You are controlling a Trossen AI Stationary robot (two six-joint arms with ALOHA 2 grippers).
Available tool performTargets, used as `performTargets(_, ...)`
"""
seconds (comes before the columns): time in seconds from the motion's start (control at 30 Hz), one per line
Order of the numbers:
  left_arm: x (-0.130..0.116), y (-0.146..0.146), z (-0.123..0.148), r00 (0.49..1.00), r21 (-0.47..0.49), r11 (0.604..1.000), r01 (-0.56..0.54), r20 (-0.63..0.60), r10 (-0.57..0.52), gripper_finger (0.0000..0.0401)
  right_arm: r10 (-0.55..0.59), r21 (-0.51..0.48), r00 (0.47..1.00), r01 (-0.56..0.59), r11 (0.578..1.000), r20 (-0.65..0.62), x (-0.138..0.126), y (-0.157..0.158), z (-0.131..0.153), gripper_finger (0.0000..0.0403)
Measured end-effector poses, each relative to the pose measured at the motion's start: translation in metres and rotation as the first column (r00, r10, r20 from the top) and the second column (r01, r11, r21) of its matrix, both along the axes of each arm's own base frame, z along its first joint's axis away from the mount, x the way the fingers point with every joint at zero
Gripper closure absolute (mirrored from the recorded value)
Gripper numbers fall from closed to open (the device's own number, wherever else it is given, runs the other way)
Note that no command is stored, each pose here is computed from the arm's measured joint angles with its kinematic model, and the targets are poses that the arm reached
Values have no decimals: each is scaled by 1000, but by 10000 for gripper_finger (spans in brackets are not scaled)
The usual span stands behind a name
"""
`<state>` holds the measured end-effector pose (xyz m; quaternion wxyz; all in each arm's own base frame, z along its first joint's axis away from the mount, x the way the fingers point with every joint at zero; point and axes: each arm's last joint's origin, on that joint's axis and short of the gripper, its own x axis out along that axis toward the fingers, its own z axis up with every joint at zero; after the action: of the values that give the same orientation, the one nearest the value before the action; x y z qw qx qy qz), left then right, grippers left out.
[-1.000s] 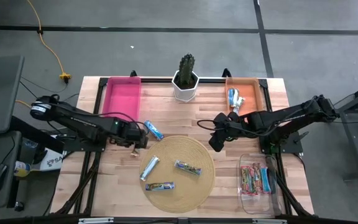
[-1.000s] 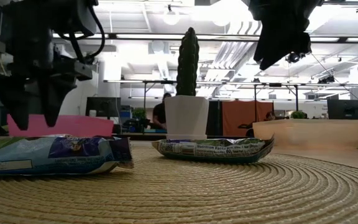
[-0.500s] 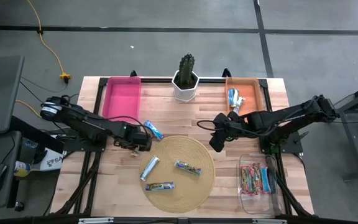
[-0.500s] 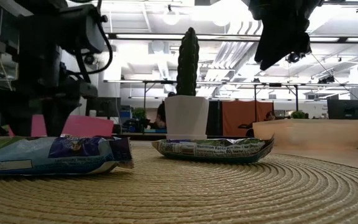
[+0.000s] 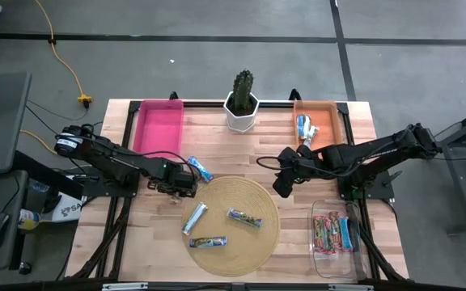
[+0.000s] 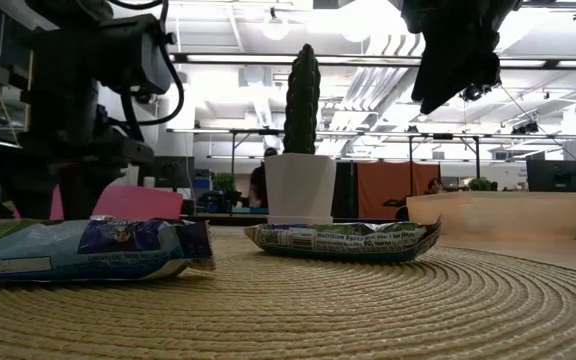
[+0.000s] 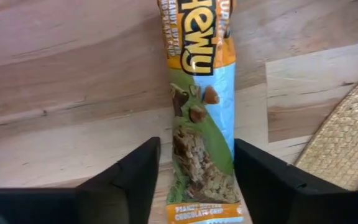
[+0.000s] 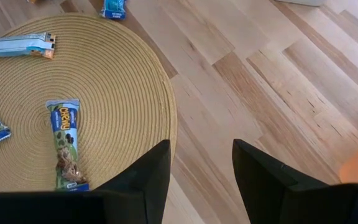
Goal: Pick and place Granola Bars by type
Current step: Put the yellow granola bar into the orange bin
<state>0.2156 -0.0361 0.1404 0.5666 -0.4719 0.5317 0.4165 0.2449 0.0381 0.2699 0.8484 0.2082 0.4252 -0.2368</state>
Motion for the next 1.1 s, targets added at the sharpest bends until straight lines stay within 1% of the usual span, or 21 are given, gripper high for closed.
performTargets(0.17, -1, 0, -1, 1000, -3, 1000, 4, -15, -4, 260, 13, -8, 1000, -13, 1000, -3, 0, 0, 0, 247)
performTargets(0.3, -2, 0, -1, 999, -12, 1000, 29, -21, -29, 284, 15, -9, 1000, -15, 1000, -4, 0, 0, 0, 247)
performTargets(0.57, -3, 0, 3, 995, -19, 995, 97, -2, -97, 304, 15, -9, 1000, -15, 1000, -4, 0, 0, 0, 247)
performTargets(0.7, -1, -2, 9, 985, -35, 987, 159, 76, -156, 307, 15, -9, 1000, -15, 1000, -3, 0, 0, 0, 247)
performTargets(0.8, -1, -1, 16, 973, -6, 979, 202, 120, -200, 308, 17, -6, 1000, -17, 1000, -3, 0, 0, 0, 247)
performTargets(0.9, 1, 0, 24, 950, 39, 970, 240, 194, -243, 308, 21, -8, 1000, -21, 1000, 0, 0, 0, 0, 247)
performTargets(0.97, 4, 0, 29, 927, 71, 962, 264, 258, -274, 308, 37, -10, 999, -37, 999, 12, 2, 1, 1, 247)
performTargets(1.03, 8, 0, 36, 891, 125, 950, 285, 330, -311, 308, 62, -9, 997, -61, 998, 40, 5, 1, 3, 247)
performTargets(1.1, 15, 0, 46, 832, 198, 935, 295, 428, -353, 308, 93, -19, 992, -92, 996, 81, 8, 2, 5, 247)
